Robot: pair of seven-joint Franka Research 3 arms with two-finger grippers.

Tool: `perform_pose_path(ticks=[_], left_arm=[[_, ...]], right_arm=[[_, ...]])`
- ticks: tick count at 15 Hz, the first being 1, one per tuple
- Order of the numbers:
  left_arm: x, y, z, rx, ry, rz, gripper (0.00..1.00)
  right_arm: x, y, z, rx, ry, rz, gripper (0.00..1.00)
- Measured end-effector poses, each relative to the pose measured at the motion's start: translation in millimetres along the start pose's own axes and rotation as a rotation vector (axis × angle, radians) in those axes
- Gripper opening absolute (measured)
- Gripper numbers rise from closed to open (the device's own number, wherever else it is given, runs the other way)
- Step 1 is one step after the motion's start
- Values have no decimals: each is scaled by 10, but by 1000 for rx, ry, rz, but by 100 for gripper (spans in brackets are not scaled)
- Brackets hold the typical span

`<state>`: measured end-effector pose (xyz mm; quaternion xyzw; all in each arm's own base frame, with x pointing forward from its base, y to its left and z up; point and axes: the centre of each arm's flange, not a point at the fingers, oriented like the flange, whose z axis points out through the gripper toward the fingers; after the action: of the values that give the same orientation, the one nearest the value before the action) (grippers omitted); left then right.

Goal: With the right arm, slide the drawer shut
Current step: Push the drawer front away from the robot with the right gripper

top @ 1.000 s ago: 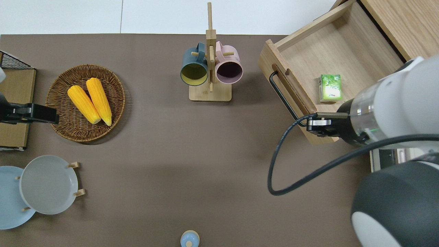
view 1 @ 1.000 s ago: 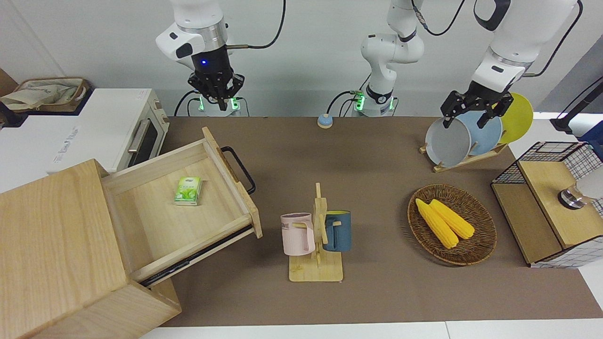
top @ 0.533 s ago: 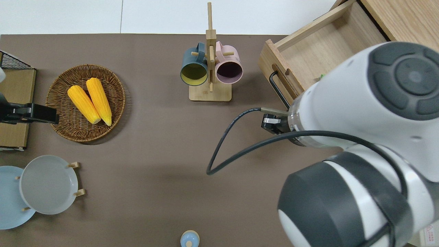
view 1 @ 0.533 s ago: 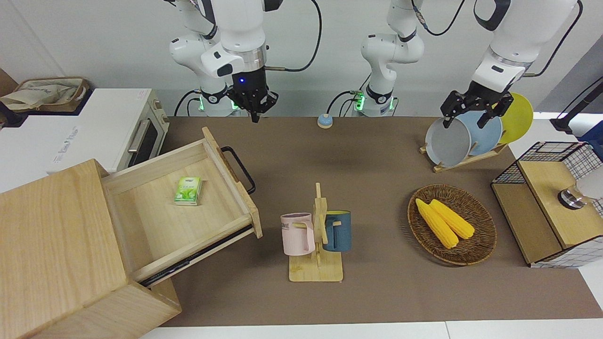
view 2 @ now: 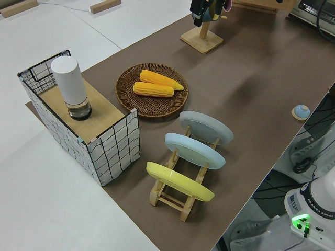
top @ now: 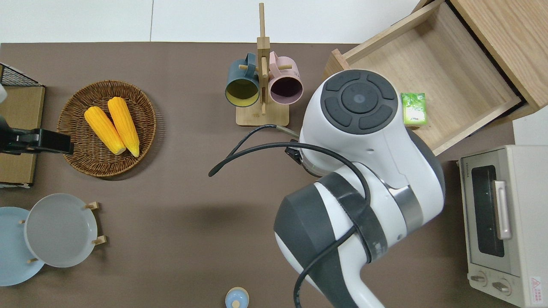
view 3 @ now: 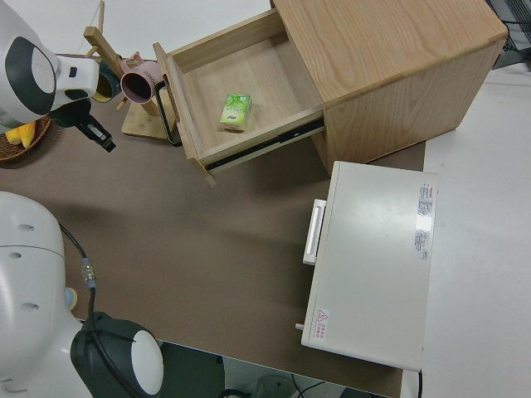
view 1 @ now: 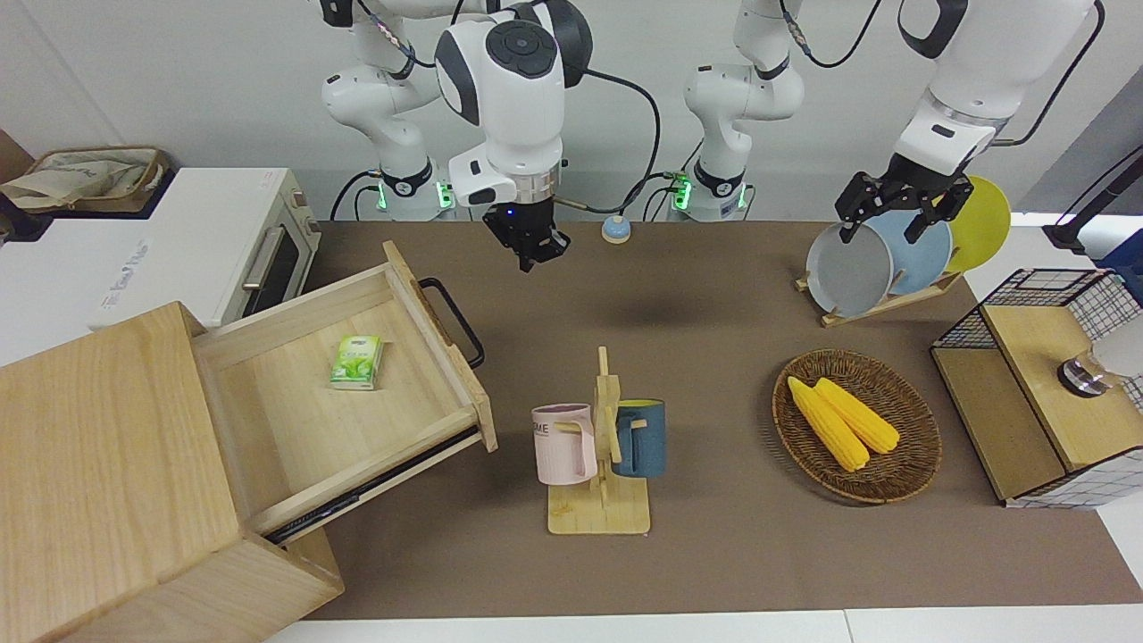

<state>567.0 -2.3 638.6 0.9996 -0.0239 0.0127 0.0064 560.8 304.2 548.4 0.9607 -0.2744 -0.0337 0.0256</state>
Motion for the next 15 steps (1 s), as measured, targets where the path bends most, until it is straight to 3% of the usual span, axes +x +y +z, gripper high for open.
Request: perform_pose_path(ticks=[7, 15], left_arm=[[0, 0, 0, 0, 0, 0, 100], [0, 0, 0, 0, 0, 0, 100]], right_arm=[[283, -5, 446, -67, -24, 156, 1], [797, 143, 603, -19, 8, 248, 1]])
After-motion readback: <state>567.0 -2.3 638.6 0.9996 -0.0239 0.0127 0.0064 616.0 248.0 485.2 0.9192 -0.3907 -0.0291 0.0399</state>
